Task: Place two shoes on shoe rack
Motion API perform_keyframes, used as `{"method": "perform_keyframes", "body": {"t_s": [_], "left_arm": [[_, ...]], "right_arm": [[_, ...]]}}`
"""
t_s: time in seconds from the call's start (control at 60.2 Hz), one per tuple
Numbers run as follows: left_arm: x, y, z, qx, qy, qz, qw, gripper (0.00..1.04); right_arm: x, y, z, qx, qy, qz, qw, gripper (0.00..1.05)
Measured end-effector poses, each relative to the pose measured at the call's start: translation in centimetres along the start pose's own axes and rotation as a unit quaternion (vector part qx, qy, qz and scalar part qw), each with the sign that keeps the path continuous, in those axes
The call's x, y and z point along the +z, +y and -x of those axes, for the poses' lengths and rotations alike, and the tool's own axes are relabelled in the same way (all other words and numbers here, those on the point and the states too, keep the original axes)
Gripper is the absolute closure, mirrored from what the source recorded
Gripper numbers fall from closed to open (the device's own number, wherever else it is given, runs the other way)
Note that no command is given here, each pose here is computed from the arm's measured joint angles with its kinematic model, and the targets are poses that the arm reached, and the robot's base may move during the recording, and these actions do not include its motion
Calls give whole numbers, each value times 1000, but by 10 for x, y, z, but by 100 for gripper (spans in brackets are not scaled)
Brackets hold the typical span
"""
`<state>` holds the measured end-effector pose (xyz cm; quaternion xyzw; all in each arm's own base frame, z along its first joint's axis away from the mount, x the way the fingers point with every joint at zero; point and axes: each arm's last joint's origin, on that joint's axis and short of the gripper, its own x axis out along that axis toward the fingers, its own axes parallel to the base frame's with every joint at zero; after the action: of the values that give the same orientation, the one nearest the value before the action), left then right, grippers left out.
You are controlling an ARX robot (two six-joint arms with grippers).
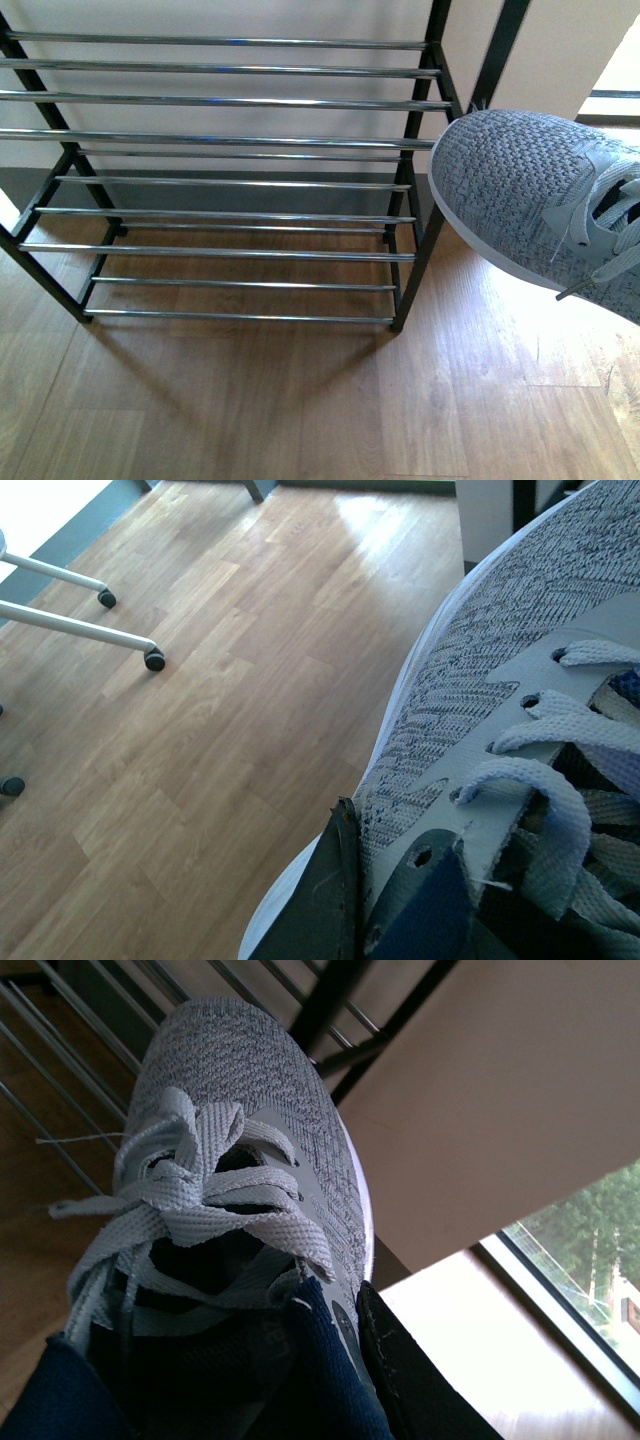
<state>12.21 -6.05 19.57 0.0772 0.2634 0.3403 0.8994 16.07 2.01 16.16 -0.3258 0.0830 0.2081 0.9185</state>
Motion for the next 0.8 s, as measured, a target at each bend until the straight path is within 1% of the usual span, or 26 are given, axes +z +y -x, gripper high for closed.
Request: {"method": "perform_keyframes", "body": {"t_s": [0.183, 0.366, 0.798], "left_arm": [[0, 1, 0, 0, -1, 3, 1000, 103], [0, 0, 1, -9, 9, 1, 1000, 103], [0, 0, 0, -3, 2, 2, 1000, 103]], "right_arm": [[1, 1, 0, 9, -8, 0, 1000, 104], [-1, 1, 0, 1, 2, -1, 1000, 104], [-1, 1, 0, 5, -1, 1, 1000, 104]]}}
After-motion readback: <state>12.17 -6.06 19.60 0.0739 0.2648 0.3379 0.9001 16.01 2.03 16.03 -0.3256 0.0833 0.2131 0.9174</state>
